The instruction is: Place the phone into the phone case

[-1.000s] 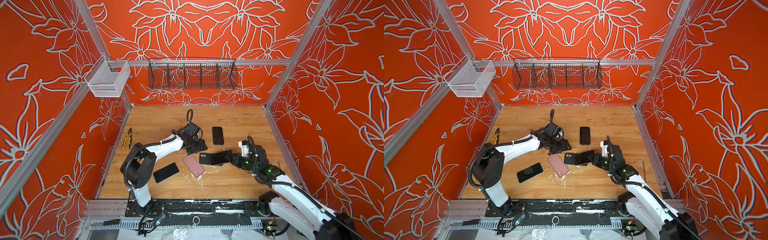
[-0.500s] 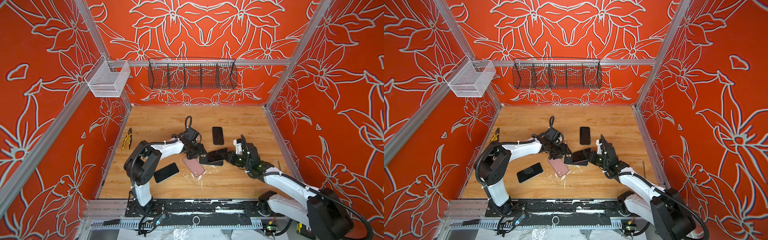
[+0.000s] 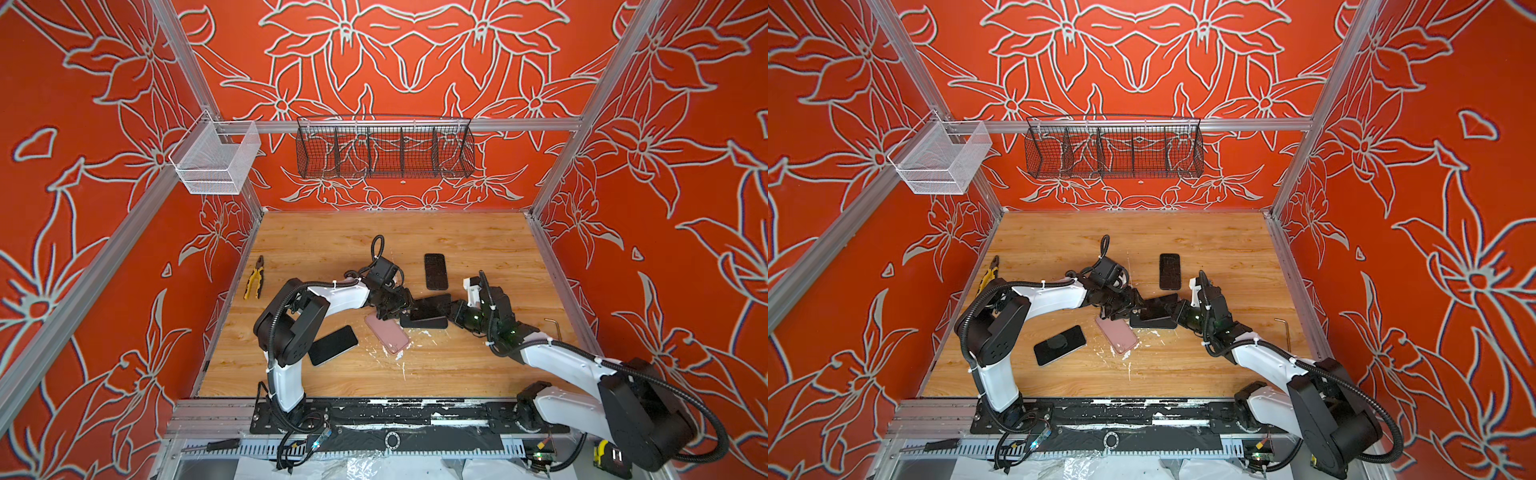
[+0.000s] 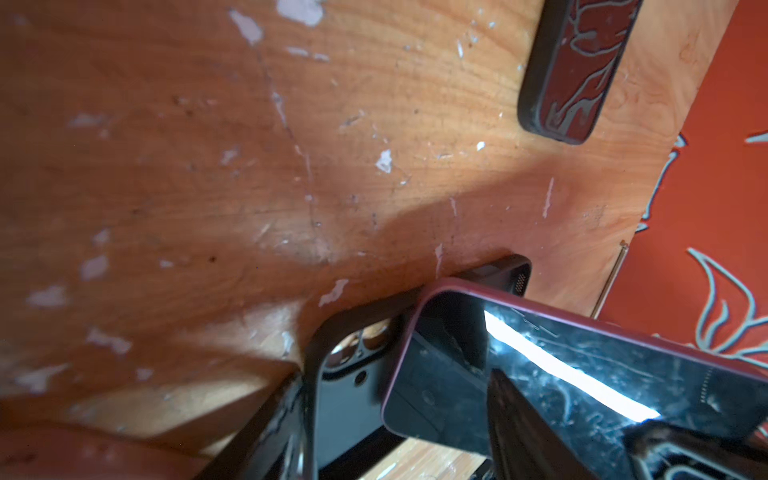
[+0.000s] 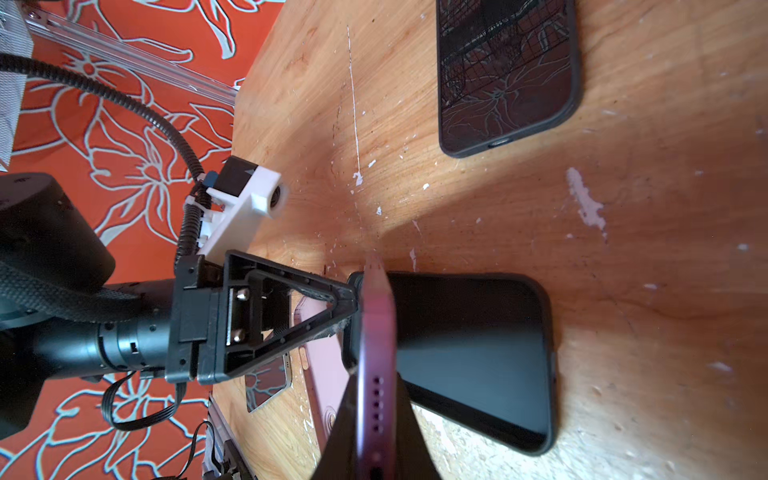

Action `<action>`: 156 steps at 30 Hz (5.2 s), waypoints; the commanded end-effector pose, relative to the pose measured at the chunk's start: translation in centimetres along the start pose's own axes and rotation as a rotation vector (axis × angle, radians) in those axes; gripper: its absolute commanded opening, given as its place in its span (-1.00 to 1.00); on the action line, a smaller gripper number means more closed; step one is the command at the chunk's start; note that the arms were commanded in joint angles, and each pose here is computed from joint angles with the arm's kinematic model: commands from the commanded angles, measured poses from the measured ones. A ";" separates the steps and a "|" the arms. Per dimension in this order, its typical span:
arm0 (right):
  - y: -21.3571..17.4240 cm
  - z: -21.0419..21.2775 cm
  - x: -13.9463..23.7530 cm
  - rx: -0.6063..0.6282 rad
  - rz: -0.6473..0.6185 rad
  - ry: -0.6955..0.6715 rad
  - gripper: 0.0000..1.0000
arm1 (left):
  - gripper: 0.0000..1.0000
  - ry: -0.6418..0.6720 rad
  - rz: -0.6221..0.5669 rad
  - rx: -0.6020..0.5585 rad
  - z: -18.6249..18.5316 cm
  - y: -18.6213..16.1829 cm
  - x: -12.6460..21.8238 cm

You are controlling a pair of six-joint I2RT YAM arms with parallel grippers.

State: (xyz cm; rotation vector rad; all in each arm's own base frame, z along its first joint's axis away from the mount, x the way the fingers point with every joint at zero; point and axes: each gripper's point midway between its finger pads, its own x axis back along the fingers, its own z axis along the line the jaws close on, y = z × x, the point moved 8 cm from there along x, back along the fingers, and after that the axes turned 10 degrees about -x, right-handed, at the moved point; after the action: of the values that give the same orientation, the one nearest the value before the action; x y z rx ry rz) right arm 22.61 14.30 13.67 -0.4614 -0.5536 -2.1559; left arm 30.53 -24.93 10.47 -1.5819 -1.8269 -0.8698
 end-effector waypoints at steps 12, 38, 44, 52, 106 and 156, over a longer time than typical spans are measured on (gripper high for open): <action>-0.9 -0.2 1.1 -0.002 0.103 -0.125 -1.00 | 0.35 -0.025 0.014 0.042 0.7 -0.4 -0.6; -1.3 -3.9 -0.8 -0.080 0.177 -0.265 -1.00 | 0.35 -0.077 0.011 0.055 -0.1 0.6 -1.4; -1.9 -5.8 -1.2 -0.114 0.194 -0.313 -1.00 | 0.35 -0.080 0.007 0.052 -0.5 0.9 -1.3; -3.0 -8.5 -1.3 -0.133 0.195 -0.381 -0.94 | 0.35 -0.070 0.013 0.060 0.0 0.4 -1.2; 1.5 -3.1 2.6 0.199 0.013 -0.545 0.40 | 0.35 -0.113 -0.020 0.010 -2.1 3.4 -0.2; -1.7 -2.8 -1.2 0.420 0.123 -0.770 0.48 | 0.35 -0.150 0.086 0.036 -1.4 0.4 -0.9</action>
State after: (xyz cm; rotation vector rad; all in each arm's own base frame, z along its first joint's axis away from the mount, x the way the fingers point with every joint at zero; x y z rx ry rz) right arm 22.62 14.51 10.57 -1.0182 -1.3202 -1.7036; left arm 30.96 -26.34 10.64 -1.7081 -1.8463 -0.7012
